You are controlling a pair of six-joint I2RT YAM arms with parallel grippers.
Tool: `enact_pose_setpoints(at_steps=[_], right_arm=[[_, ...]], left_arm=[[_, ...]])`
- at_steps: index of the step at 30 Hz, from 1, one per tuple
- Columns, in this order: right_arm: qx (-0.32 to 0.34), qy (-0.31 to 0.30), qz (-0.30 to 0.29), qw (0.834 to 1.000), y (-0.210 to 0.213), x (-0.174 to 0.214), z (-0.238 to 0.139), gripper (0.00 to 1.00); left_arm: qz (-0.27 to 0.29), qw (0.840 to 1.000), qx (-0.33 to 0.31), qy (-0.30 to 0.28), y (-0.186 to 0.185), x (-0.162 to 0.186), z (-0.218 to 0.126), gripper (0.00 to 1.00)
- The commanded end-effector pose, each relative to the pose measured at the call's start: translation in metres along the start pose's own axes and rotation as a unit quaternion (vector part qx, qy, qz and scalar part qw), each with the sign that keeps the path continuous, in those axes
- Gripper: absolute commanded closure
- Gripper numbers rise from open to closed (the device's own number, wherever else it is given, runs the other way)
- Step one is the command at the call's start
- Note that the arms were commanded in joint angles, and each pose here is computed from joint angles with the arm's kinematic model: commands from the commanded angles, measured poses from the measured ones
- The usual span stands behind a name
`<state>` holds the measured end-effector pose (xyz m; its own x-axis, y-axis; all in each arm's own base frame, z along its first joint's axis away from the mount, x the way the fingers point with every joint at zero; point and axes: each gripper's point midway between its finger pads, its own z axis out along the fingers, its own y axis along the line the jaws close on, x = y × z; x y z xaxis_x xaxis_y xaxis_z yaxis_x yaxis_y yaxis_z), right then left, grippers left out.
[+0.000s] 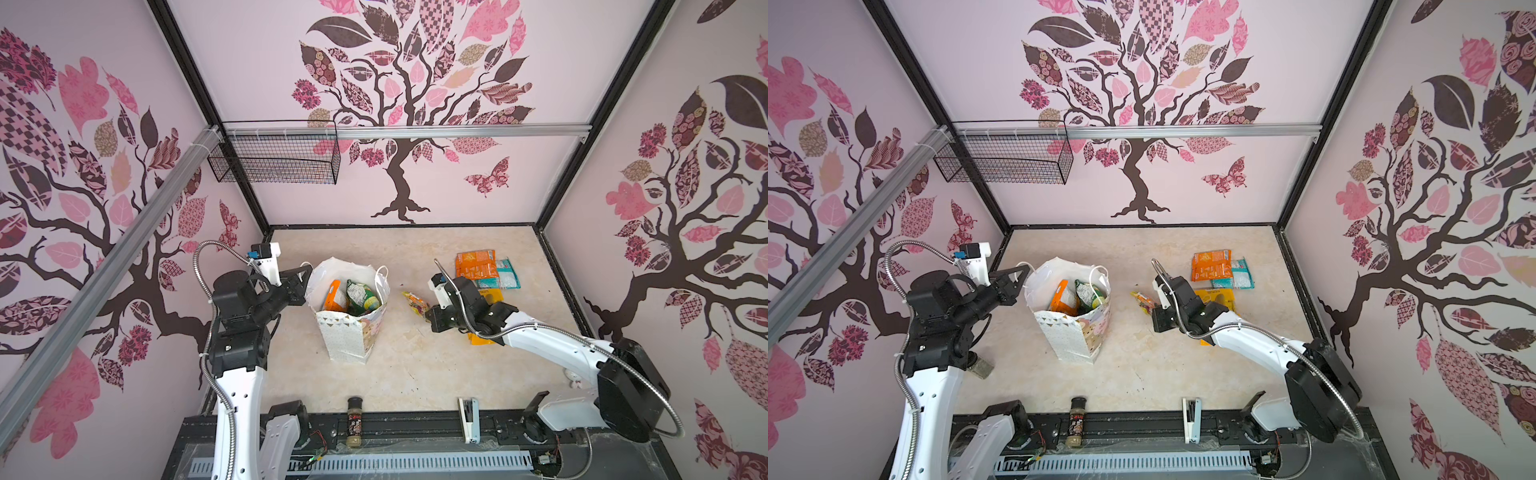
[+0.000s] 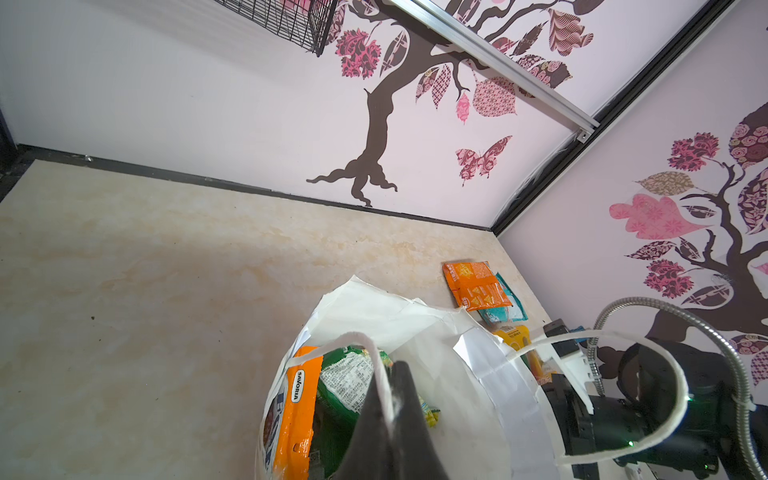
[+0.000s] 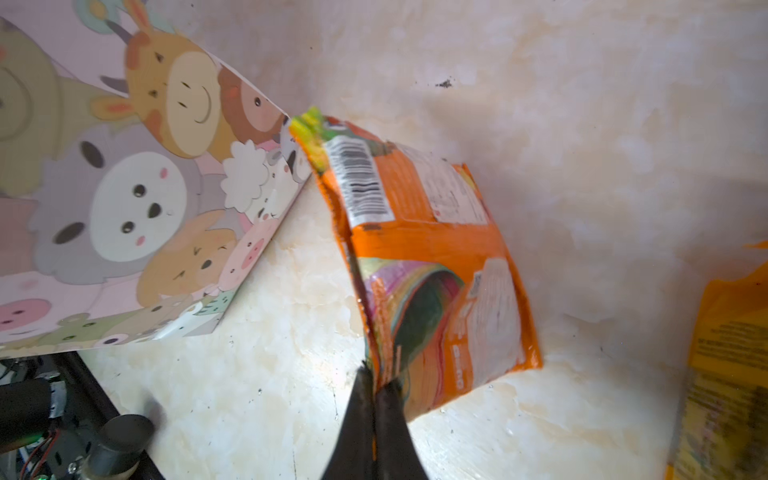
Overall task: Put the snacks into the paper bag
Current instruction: 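Lift the orange packet upward with the right gripper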
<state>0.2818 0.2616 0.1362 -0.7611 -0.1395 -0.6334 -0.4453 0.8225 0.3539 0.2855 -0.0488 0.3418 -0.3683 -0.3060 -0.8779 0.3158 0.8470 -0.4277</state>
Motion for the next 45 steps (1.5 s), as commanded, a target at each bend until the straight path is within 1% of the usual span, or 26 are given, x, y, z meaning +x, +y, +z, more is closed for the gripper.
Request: enact_pose_setpoints(at_steps=[1, 11, 15, 20, 22, 25, 28, 33, 40, 45], right_arm=[[-0.040, -0.081, -0.013, 0.996, 0.029, -0.050, -0.034, 1.00], [-0.067, -0.129, -0.030, 0.989, 0.053, -0.088, -0.078, 1.00], [-0.085, -0.161, -0.033, 0.983, 0.065, -0.103, -0.102, 1.00], [-0.117, -0.211, -0.030, 0.970, 0.082, -0.126, -0.138, 1.00], [-0.123, -0.224, -0.027, 0.967, 0.086, -0.132, -0.146, 1.00], [-0.127, -0.254, -0.016, 0.959, 0.095, -0.140, -0.160, 1.00], [-0.110, -0.295, -0.030, 0.949, 0.112, -0.147, -0.176, 1.00], [-0.127, -0.316, -0.037, 0.939, 0.131, -0.164, -0.191, 1.00], [-0.148, -0.359, -0.037, 0.921, 0.150, -0.195, -0.219, 1.00], [-0.159, -0.383, -0.053, 0.908, 0.177, -0.210, -0.234, 1.00]], left_arm=[[0.008, 1.000, 0.000, -0.007, 0.000, 0.001, -0.002, 1.00], [0.009, 1.000, 0.001, -0.009, -0.001, 0.000, -0.003, 1.00], [0.009, 1.000, 0.003, -0.010, -0.001, 0.000, -0.003, 1.00], [0.010, 1.000, 0.004, -0.010, -0.002, 0.000, -0.003, 1.00], [0.011, 1.000, 0.007, -0.010, -0.003, 0.000, -0.003, 1.00], [0.013, 1.000, 0.008, -0.013, -0.003, -0.001, -0.003, 1.00], [0.013, 1.000, 0.014, -0.014, -0.005, -0.001, -0.003, 1.00], [0.013, 1.000, 0.019, -0.012, -0.007, 0.000, -0.003, 1.00], [0.014, 1.000, 0.020, -0.012, -0.007, 0.000, -0.003, 1.00], [0.014, 1.000, 0.021, -0.011, -0.007, 0.000, -0.002, 1.00]])
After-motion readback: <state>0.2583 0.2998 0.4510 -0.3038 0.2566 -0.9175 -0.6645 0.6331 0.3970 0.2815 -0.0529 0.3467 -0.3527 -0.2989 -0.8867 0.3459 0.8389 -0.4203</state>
